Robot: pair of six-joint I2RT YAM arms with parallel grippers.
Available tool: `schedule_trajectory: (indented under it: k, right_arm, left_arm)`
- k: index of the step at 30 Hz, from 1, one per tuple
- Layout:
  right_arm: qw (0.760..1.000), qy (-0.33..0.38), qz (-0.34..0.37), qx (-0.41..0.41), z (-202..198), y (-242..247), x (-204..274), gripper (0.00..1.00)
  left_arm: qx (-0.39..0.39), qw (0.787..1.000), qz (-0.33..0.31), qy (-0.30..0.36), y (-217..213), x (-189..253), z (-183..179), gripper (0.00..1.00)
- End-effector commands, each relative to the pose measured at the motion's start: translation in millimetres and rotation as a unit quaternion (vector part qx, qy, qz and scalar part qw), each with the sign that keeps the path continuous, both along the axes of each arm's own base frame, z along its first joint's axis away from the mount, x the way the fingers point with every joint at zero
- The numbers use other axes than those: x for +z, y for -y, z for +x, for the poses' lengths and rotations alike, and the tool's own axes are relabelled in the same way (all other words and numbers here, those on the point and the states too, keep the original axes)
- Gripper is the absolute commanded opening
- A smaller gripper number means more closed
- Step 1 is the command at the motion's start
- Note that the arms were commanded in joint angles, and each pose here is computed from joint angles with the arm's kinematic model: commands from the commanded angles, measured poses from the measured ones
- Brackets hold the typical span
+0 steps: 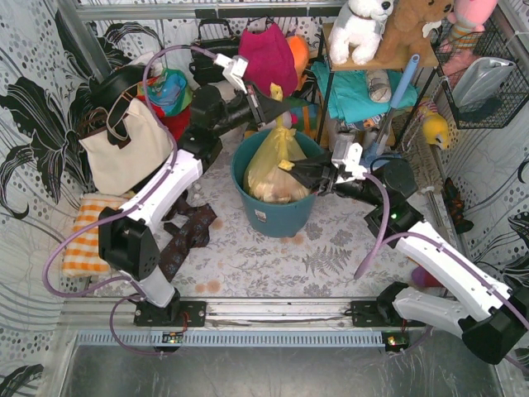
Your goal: Tie the trash bag
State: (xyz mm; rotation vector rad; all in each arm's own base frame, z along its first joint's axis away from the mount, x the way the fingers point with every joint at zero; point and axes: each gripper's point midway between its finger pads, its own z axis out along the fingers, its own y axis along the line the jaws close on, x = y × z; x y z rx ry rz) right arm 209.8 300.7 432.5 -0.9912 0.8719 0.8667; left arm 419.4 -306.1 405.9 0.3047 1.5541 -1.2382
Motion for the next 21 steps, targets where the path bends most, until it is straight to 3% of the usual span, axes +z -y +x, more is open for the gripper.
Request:
schedule_trajectory:
  k: [1, 6, 15, 21]
  right_arm:
    - [0.997, -0.077, 0.007, 0.017, -6, 0, -40, 0.0]
    - [0.993, -0.111, 0.021, 0.037, -13, -1, -55, 0.0]
    - [0.992, -0.074, 0.049, 0.088, -34, 0, 2, 0.0]
    - [0.989, -0.103, 0.043, 0.096, -40, 1, -18, 0.0]
  left_arm:
    - [0.018, 1.0, 0.012, -0.022, -1, -40, 14, 0.0]
    - [0.008, 0.999, 0.018, -0.048, 4, -71, 18, 0.0]
    - [0.03, 0.999, 0.009, 0.016, 0, -1, 26, 0.0]
    - [0.027, 1.0, 0.011, 0.006, 0, -11, 24, 0.0]
